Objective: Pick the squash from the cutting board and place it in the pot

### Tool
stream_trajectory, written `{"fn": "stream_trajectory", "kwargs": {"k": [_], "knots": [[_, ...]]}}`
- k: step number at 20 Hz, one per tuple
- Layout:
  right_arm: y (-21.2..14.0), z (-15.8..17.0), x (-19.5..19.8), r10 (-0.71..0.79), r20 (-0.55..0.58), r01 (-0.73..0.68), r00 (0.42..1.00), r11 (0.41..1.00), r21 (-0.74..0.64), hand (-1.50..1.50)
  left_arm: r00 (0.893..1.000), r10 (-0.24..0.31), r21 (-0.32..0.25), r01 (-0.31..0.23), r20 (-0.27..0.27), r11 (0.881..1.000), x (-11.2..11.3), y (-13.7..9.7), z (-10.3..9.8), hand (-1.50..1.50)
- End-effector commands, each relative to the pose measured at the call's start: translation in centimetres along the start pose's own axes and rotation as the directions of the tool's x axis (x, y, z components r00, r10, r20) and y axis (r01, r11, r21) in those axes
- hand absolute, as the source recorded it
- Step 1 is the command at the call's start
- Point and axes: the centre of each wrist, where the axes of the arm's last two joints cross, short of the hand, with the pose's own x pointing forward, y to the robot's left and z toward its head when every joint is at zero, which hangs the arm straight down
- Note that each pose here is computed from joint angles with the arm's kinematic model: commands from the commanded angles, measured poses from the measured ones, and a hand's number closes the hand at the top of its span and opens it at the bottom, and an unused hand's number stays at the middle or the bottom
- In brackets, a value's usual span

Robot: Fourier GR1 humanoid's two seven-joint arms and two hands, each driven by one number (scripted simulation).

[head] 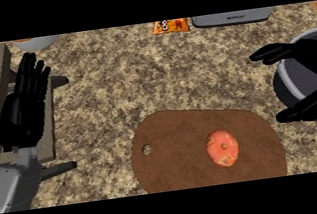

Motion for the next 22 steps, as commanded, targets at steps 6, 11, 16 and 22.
{"fn": "stream_trajectory", "kwargs": {"k": [6,11,16,22], "knots": [[-1.9,2.9,-0.4,0.237,0.027,-0.233,0.971,0.919,0.317,-1.5,1.0,0.001,-0.006,-0.001,-0.001,1.0,1.2,-0.1,-0.6,0.0],[0.6,1.7,-0.7,0.366,0.04,-0.341,0.93,0.814,0.47,-1.5,1.0,-0.001,-0.002,0.001,0.002,1.0,-0.7,-0.6,-0.5,0.0],[1.4,-0.5,-0.5,0.427,-0.004,-0.369,0.904,0.786,0.496,-1.5,0.999,-0.039,0.023,0.039,0.0,0.999,0.5,2.8,-0.2,0.0],[5.3,-0.7,-0.8,0.474,-0.067,-0.356,0.878,0.738,0.573,-1.5,1.0,-0.02,0.018,0.02,0.006,1.0,-0.2,1.6,-0.6,0.0]]}}
